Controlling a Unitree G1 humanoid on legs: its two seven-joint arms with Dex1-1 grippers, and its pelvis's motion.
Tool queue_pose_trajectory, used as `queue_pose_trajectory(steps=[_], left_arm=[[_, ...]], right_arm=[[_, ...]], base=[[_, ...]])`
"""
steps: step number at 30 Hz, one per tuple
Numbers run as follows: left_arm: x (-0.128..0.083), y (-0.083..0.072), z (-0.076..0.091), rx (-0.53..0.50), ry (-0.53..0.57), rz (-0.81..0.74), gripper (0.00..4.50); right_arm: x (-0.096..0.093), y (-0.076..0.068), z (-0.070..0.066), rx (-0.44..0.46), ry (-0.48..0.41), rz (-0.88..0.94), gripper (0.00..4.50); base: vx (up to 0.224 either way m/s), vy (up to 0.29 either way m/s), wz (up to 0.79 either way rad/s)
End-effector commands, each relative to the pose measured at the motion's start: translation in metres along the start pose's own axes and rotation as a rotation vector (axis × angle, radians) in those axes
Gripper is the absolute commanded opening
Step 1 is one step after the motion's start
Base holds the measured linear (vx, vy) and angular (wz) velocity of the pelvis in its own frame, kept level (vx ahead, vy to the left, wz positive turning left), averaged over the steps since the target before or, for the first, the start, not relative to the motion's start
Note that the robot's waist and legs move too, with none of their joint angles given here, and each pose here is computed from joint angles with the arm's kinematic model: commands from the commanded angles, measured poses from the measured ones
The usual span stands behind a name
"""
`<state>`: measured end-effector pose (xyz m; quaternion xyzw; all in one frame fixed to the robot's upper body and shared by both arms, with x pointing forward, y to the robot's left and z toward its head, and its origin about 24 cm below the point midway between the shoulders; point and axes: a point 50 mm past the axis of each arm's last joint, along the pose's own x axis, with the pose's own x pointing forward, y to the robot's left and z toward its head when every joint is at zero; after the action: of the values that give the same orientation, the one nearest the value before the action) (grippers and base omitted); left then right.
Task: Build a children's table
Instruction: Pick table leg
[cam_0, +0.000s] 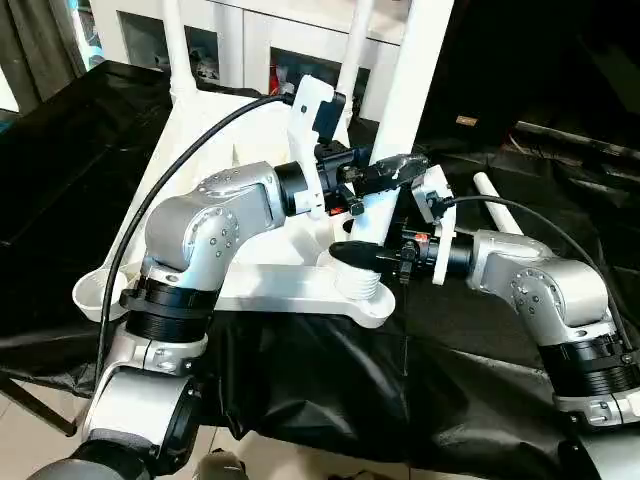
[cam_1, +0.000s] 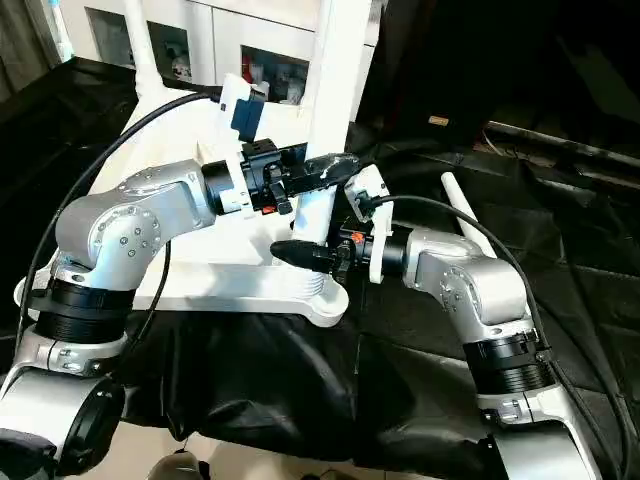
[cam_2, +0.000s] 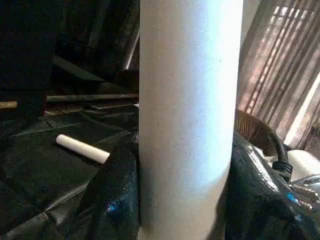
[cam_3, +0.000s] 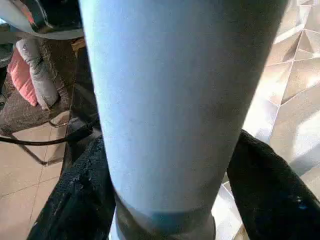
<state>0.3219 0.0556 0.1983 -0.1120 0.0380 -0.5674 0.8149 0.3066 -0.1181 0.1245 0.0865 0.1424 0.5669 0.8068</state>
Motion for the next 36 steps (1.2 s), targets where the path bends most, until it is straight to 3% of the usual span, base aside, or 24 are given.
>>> queue_pose_trajectory(steps=[1,14,27,35,36], left_arm=[[0.0024,-0.0028,-0.0022,-0.001,0.018,-0.022,1.88],[0.0028,-0.0025,-0.0013,0.000,0.019,-0.029,1.88],[0.0026,-0.0034,-0.0006,-0.005,0.011,-0.043,1.88],[0.0015,-0.0017,0.0005,0.012,0.006,-0.028,1.88],[0.0019,-0.0019,0.0007,0.005,-0.001,-0.032,2.44]], right_arm=[[-0.0052,-0.0037,0.0084,-0.004,-0.018,-0.019,3.11],[-0.0062,-0.0038,0.0073,0.001,-0.017,-0.019,3.11],[-0.0055,-0.0056,0.0077,0.008,-0.020,-0.024,1.96],[-0.0045,-0.0067,0.0077,0.007,-0.024,-0.032,1.91],[-0.0045,-0.0070,0.0078,0.006,-0.025,-0.034,1.91]], base=[[0.000,0.000,0.00],[0.000,0.000,0.00],[0.000,0.000,0.00],[0.000,0.000,0.00],[0.000,0.000,0.00]])
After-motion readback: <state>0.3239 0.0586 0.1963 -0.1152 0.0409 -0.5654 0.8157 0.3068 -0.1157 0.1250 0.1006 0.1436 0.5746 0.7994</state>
